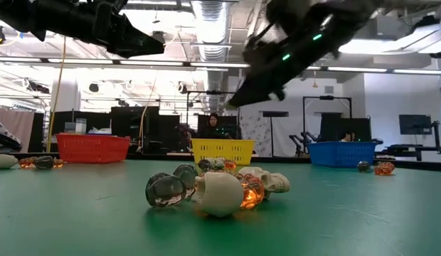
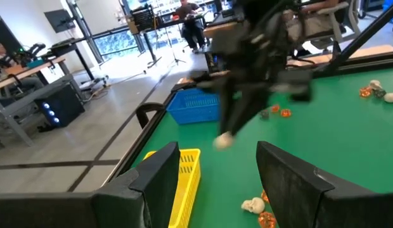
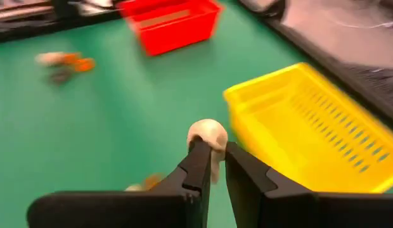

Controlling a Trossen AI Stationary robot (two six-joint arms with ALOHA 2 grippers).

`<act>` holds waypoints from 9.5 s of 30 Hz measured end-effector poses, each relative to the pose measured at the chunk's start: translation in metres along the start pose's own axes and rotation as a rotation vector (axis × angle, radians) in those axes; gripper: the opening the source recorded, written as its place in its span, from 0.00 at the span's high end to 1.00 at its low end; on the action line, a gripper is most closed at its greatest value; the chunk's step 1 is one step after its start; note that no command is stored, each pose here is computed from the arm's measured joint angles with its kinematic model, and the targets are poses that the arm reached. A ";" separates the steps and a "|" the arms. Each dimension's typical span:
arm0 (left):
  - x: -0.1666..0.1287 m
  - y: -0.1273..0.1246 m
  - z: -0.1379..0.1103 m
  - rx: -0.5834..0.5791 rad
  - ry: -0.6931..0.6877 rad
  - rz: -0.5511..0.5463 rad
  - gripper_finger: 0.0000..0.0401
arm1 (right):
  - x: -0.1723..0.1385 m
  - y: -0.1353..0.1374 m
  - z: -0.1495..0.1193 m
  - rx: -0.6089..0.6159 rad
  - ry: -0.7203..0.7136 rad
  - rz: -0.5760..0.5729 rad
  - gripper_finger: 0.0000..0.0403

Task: Sort Halloween decoration
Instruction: Put the white skull toy into the yellow bin, then put the purple skull toy into the blue bin, then put the white skull toy into the yellow bin

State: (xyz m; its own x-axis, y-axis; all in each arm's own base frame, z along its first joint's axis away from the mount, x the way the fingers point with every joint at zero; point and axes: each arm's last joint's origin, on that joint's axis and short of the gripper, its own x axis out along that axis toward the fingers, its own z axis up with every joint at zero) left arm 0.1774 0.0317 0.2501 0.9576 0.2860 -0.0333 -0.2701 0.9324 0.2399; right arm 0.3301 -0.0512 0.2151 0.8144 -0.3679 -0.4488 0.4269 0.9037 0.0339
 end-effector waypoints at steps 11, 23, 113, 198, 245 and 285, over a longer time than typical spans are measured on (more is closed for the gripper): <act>0.000 -0.001 -0.006 0.070 0.058 -0.014 0.50 | 0.074 -0.055 0.018 0.000 0.111 -0.155 0.80; -0.001 -0.002 -0.010 0.076 0.101 -0.020 0.50 | 0.004 -0.025 0.054 -0.062 0.127 0.002 0.69; 0.017 -0.105 -0.028 -0.053 0.358 -0.423 0.80 | -0.091 0.045 0.006 -0.222 -0.033 0.335 0.71; 0.212 0.099 0.129 0.034 1.051 0.034 0.57 | -0.188 0.043 0.013 -0.322 -0.149 0.196 0.71; -0.020 -0.062 -0.042 -0.119 0.161 -0.293 0.58 | -0.042 0.203 -0.118 -0.236 0.186 0.587 0.37; -0.021 -0.063 -0.046 -0.229 0.199 -0.328 0.58 | -0.027 0.192 -0.134 -0.331 0.131 0.470 0.77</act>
State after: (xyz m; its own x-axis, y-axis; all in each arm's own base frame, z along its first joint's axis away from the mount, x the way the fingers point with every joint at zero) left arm 0.1695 -0.0234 0.1914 0.9646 -0.0174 -0.2632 0.0085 0.9994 -0.0348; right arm 0.3376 0.1620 0.1145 0.8222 0.0997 -0.5603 -0.1306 0.9913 -0.0152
